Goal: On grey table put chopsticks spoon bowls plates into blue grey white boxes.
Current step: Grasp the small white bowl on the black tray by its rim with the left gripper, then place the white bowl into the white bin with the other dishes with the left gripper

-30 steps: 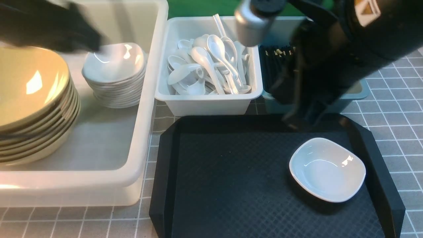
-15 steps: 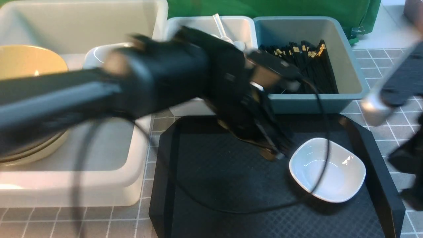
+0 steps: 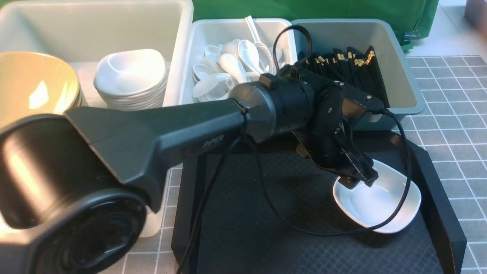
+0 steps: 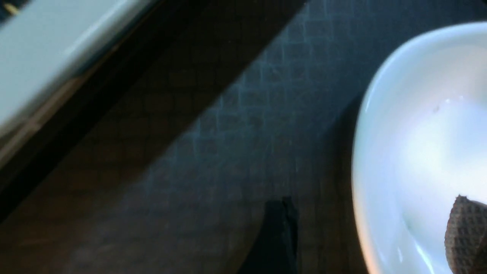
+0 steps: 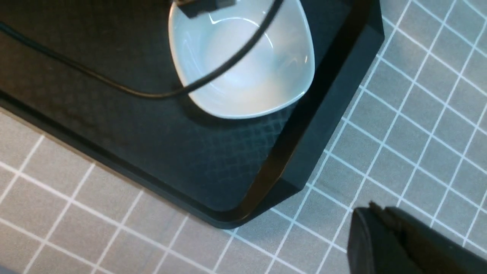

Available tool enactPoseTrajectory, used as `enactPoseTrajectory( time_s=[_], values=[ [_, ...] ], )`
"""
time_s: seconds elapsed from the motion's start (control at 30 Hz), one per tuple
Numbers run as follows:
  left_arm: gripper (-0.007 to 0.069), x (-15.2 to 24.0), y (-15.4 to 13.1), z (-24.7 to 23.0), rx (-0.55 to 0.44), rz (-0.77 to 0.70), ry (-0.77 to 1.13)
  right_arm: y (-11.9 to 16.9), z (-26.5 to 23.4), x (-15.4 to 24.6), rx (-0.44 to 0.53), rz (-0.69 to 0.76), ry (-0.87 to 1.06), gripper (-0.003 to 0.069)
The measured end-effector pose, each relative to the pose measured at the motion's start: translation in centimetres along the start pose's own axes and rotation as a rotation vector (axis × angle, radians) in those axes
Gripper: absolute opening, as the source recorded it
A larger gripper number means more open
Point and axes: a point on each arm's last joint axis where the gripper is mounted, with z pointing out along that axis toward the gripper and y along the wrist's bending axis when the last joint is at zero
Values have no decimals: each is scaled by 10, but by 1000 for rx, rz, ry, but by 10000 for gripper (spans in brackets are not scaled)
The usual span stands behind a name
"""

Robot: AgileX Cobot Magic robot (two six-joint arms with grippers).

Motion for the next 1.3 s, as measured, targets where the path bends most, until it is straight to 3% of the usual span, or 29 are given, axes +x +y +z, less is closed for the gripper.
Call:
enactPoseTrajectory(
  time_s=[0.13, 0.2, 0.3, 0.37, 0.4, 0.43, 0.63, 0.83, 0.87, 1.0, 1.13, 1.27, 1.3],
  values=[
    [479, 3, -1, 11, 22, -27, 18, 0, 0, -2, 0, 0, -17, 54],
    [419, 6, -2, 17, 41, -40, 38, 0, 0, -3, -1, -1, -33, 55],
    [276, 8, -3, 18, 54, -30, 54, 0, 0, -5, -2, -1, -52, 57],
    [134, 8, -4, 18, 64, -21, 57, 0, 0, -6, -2, 1, -67, 57],
    [123, 8, -4, 18, 66, -20, 56, 0, 0, -6, -3, 1, -67, 57],
    [62, 5, -5, 14, 75, -10, 47, 0, 0, -7, -7, 3, -75, 58],
    [4, -8, 8, -30, 73, 23, 50, 3, -1, -10, -41, -3, -106, 58],
    [1, -27, 70, -179, -75, -21, -191, 20, -17, -31, -267, -88, -182, 58],
    [1, -27, 72, -184, -81, -25, -199, 21, -17, -32, -282, -94, -185, 58],
    [0, 1, 122, -290, -237, -138, -334, 40, -21, -62, -412, -180, -250, 58],
    [0, 38, 169, -335, -367, -288, -371, 77, -20, -87, -511, -316, -273, 58],
    [0, 79, 224, -338, -443, -488, -360, 119, -13, -104, -574, -447, -254, 58],
    [0, 80, 226, -338, -444, -496, -360, 123, -12, -104, -576, -457, -249, 58]
  ],
)
